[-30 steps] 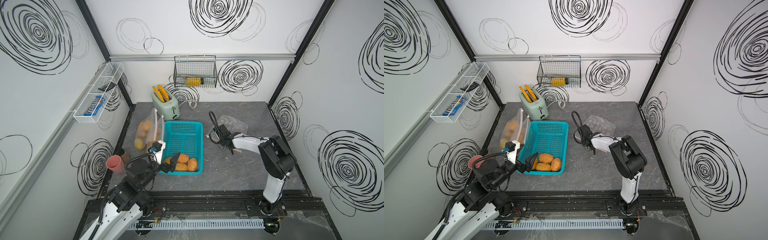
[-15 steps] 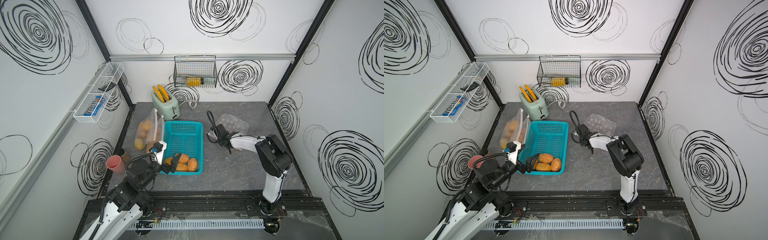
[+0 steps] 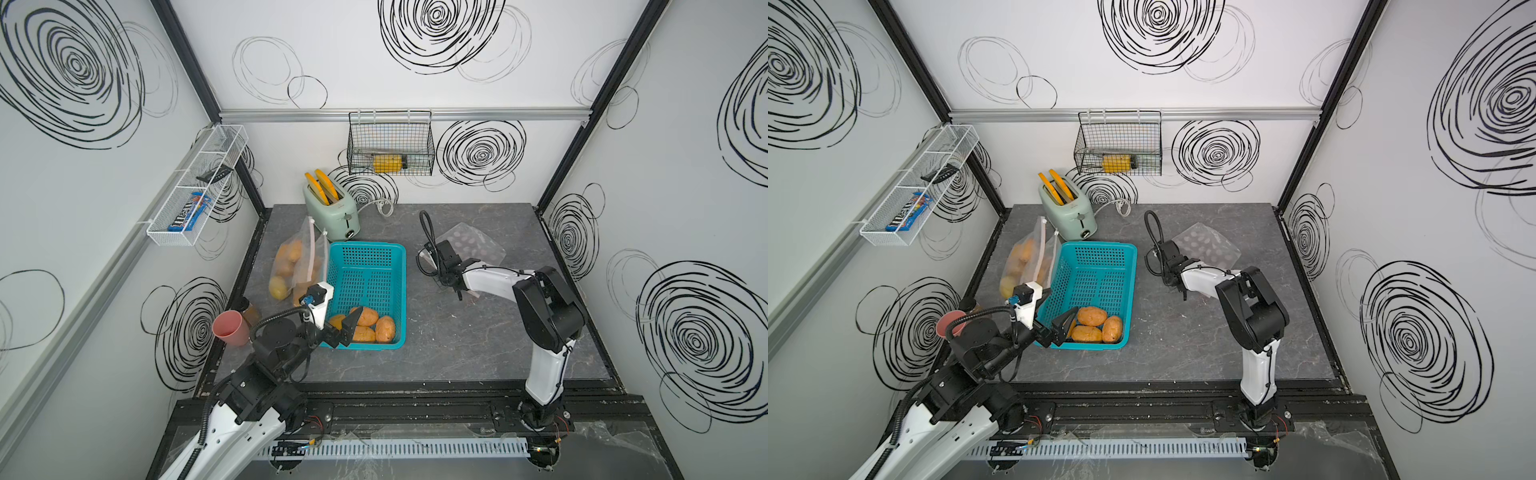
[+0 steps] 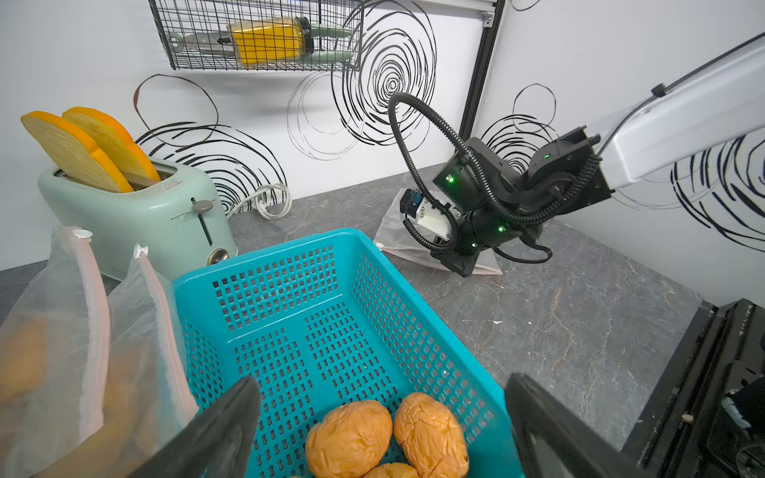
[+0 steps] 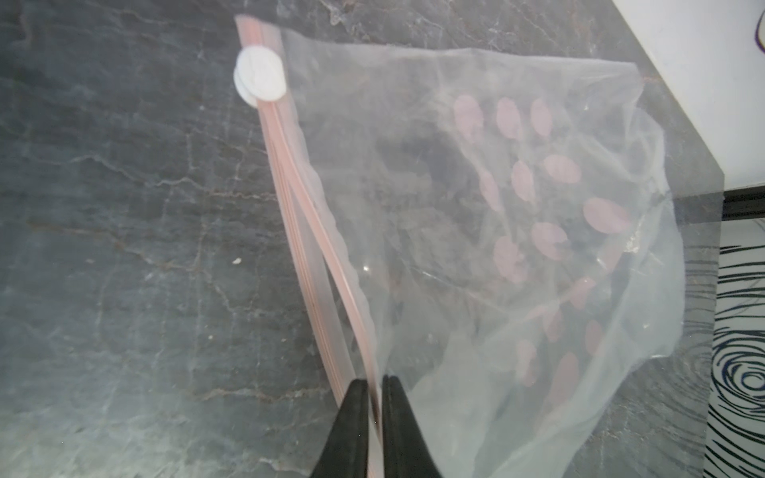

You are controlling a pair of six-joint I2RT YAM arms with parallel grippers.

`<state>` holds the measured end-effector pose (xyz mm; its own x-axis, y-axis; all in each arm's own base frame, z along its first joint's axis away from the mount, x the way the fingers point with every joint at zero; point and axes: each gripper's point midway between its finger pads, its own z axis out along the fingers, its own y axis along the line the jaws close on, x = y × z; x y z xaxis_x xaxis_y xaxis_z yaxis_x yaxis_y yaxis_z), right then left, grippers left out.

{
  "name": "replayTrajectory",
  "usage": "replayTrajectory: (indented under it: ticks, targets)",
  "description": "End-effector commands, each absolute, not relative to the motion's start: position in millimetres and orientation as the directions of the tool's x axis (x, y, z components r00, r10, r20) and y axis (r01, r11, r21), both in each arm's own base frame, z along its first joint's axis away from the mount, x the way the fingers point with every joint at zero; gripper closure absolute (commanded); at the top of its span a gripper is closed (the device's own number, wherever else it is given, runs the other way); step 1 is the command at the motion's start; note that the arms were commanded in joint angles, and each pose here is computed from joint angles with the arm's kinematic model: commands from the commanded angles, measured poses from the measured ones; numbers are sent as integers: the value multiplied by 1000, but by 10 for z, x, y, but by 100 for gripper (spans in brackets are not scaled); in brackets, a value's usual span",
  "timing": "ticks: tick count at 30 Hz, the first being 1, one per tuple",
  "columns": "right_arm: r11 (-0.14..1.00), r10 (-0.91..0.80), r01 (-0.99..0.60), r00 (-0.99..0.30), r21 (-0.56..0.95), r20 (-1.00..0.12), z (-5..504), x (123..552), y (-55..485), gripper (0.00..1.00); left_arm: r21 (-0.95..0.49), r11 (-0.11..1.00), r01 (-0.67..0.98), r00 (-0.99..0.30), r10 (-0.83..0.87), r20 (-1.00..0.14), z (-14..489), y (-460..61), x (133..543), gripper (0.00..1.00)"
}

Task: Put the potatoes into a zipper bag and zip it
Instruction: Pick up the zipper food storage bag at the center of the board.

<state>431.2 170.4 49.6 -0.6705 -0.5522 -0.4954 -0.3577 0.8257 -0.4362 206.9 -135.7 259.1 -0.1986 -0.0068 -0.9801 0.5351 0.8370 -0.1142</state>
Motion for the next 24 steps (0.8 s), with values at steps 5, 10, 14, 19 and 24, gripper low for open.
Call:
replayTrajectory:
  ticks: [5, 10, 14, 19, 24]
  targets:
    - [829, -535, -310, -683, -466, -497, 393, 4534, 1659, 79, -111, 825, 554, -158, -28, -987, 2685, -1397, 2072, 4]
    - [819, -547, -322, -690, -475, -474, 337, 4543, 1662, 70, -111, 823, 557, -160, -25, -987, 2677, -1406, 2071, 4]
    - [812, -563, -356, -688, -462, -458, 352, 4507, 1726, 54, -112, 823, 557, -160, -26, -987, 2678, -1407, 2072, 4]
    - [791, -578, -340, -689, -509, -437, 375, 4566, 1687, 47, -112, 820, 562, -163, -23, -986, 2667, -1419, 2070, 4]
    - [748, -597, -321, -709, -581, -376, 306, 4583, 1569, 51, -113, 817, 566, -165, -22, -986, 2663, -1433, 2067, 4]
